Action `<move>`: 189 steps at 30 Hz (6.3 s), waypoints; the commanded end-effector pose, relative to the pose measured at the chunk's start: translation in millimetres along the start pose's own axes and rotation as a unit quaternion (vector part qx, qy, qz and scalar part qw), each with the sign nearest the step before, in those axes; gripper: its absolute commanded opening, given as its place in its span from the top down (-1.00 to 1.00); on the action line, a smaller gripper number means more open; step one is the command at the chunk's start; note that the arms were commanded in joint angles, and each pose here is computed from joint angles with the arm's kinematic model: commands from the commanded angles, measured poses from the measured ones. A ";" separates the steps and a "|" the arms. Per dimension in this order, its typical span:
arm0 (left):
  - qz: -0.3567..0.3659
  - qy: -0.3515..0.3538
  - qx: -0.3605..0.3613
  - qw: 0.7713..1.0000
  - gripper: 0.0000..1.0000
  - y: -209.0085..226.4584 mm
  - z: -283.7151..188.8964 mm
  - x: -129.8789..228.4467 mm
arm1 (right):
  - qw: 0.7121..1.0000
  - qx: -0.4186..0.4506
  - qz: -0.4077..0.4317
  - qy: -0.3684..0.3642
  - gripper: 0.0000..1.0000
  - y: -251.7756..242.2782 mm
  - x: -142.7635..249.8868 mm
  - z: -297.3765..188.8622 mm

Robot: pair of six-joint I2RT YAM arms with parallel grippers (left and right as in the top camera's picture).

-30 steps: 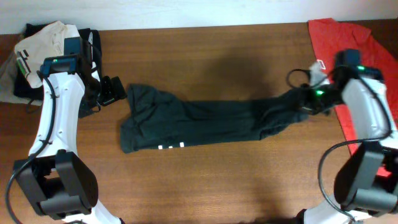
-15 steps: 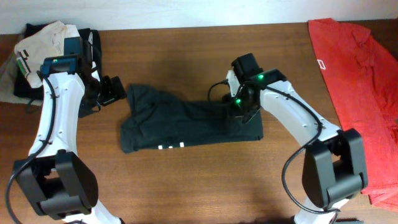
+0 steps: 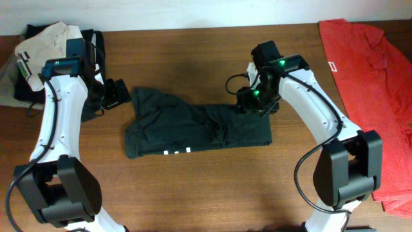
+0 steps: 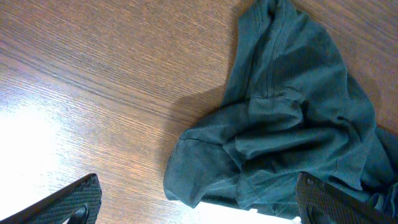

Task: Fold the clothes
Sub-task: 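Fold the right end of the strip leftward with the right gripper, then grasp the left end of the folded strip with the left gripper, then fold the left end rightward over the strip with the left gripper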

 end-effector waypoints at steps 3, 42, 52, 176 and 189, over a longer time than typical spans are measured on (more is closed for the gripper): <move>0.001 0.003 0.005 1.000 -0.98 -1.7 -0.7 0.9 | 0.998 -0.045 -0.031 0.019 0.37 26.5 15.7 40.6; 0.043 0.033 0.052 0.997 -0.98 -10.8 -1.2 7.8 | 0.945 0.066 0.273 -0.170 -0.97 -172.8 41.1 -87.5; 0.101 0.115 0.116 0.981 -0.98 -16.8 46.2 2.6 | 0.945 0.066 0.273 -0.169 -0.97 -172.9 41.2 -87.5; 0.407 0.202 0.100 0.885 -0.01 -232.6 52.7 235.6 | 0.945 0.066 0.273 -0.169 -0.97 -172.9 41.2 -87.5; 0.265 0.090 0.006 0.960 -0.35 -164.3 -16.7 81.5 | 0.945 0.066 0.273 -0.169 -0.97 -172.9 41.2 -87.5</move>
Point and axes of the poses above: each gripper's point midway between its finger pads, its own z axis out along the fingers, its own y axis along the line the jaws close on, x = y × z, the point moved 7 cm from there along -z, back along the fingers, and after that the axes turned 15 degrees about -z, right-handed, at the moved point
